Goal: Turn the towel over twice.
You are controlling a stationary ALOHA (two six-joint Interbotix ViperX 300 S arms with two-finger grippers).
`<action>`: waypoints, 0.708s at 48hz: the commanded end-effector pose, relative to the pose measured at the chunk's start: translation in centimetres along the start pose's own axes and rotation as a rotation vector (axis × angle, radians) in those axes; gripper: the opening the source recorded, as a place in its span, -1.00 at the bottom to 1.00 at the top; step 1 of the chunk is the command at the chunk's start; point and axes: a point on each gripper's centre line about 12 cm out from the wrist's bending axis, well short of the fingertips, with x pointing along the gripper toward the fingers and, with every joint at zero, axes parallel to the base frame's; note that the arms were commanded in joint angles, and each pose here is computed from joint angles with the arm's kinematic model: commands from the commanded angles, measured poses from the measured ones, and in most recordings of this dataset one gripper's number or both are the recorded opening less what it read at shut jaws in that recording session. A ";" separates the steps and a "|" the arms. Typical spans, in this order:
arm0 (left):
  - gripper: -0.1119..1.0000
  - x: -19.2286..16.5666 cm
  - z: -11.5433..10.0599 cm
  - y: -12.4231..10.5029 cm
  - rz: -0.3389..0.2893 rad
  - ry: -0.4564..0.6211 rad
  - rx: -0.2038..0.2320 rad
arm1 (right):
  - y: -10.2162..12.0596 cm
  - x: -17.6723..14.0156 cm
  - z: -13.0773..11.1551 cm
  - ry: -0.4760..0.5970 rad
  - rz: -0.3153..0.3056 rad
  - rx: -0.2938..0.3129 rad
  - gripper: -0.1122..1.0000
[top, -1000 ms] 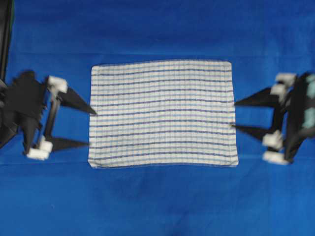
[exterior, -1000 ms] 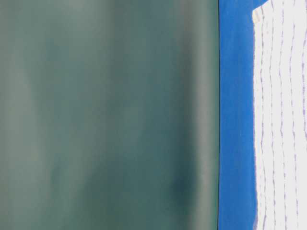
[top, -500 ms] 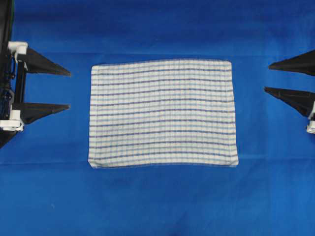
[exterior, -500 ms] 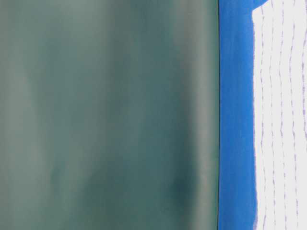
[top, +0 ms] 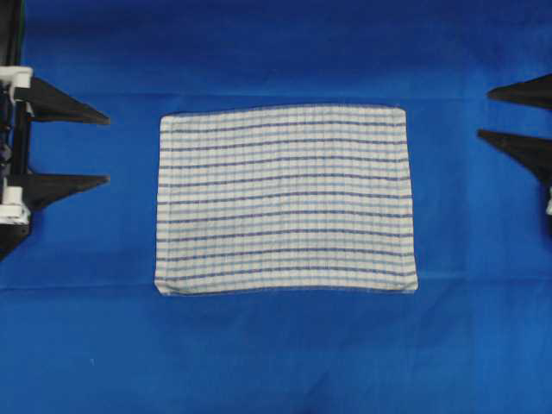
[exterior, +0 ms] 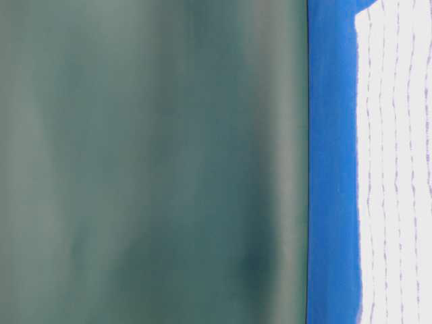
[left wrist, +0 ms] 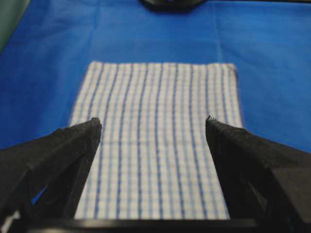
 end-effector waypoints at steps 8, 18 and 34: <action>0.70 -2.4 -0.9 0.4 0.030 -0.027 -0.003 | -2.0 -1.6 -2.1 -0.017 -0.035 0.026 0.31; 0.70 -3.6 -3.0 0.3 0.031 -0.038 -0.007 | -3.1 -2.3 -5.6 -0.009 -0.039 0.036 0.31; 0.70 -3.7 -4.4 0.9 0.080 -0.020 -0.019 | -3.2 -2.3 -7.3 0.014 -0.043 0.064 0.30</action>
